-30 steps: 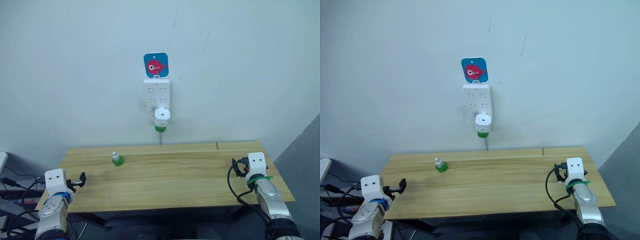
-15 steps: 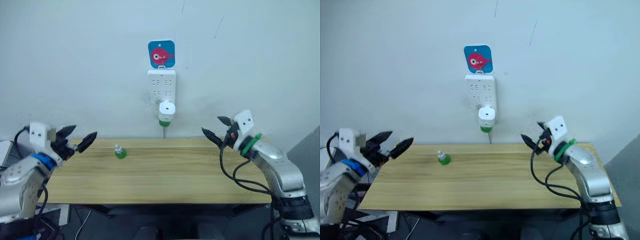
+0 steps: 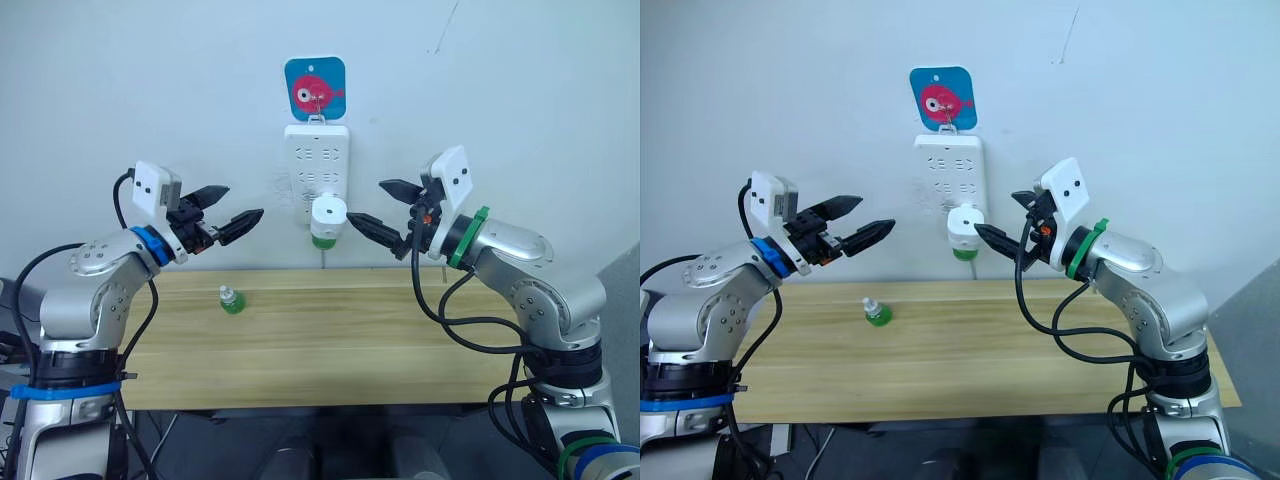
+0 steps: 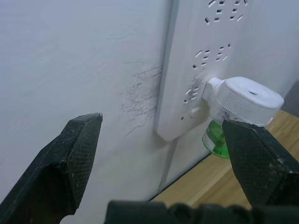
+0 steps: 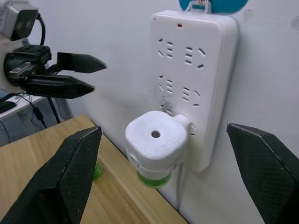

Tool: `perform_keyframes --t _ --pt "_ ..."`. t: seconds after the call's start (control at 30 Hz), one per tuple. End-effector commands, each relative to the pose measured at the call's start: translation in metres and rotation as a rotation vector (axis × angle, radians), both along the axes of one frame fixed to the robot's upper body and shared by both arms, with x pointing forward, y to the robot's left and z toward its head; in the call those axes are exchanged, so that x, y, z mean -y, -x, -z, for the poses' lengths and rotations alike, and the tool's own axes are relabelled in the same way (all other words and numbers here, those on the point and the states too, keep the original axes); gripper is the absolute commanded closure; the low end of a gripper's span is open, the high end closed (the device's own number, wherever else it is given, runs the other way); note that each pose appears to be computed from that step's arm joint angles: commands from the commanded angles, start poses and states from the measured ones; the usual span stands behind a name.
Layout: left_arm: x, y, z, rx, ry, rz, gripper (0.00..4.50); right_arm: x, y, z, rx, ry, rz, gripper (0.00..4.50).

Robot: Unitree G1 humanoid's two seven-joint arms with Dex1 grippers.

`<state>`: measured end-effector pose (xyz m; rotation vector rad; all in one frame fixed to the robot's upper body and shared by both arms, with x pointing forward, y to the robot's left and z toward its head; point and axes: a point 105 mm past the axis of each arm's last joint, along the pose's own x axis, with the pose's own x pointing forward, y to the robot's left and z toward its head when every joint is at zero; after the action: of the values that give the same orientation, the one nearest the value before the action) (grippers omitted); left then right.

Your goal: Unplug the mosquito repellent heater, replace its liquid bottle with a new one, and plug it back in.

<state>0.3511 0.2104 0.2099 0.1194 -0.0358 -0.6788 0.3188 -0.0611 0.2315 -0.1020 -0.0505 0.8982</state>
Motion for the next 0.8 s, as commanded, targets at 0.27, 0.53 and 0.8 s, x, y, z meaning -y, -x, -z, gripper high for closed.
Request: perform_keyframes --t 0.27,0.53,0.8 --pt "0.005 -0.006 -0.013 0.052 -0.017 0.050 1.20 -0.009 0.009 -0.017 0.072 -0.015 -0.031 0.00" --pt "0.025 -0.028 -0.011 0.082 -0.045 0.097 1.20 -0.012 0.009 -0.020 0.079 -0.017 -0.032 0.00" --pt "0.048 -0.054 -0.011 0.146 -0.072 0.141 1.20 -0.017 0.016 -0.025 0.072 -0.026 -0.050 0.00"
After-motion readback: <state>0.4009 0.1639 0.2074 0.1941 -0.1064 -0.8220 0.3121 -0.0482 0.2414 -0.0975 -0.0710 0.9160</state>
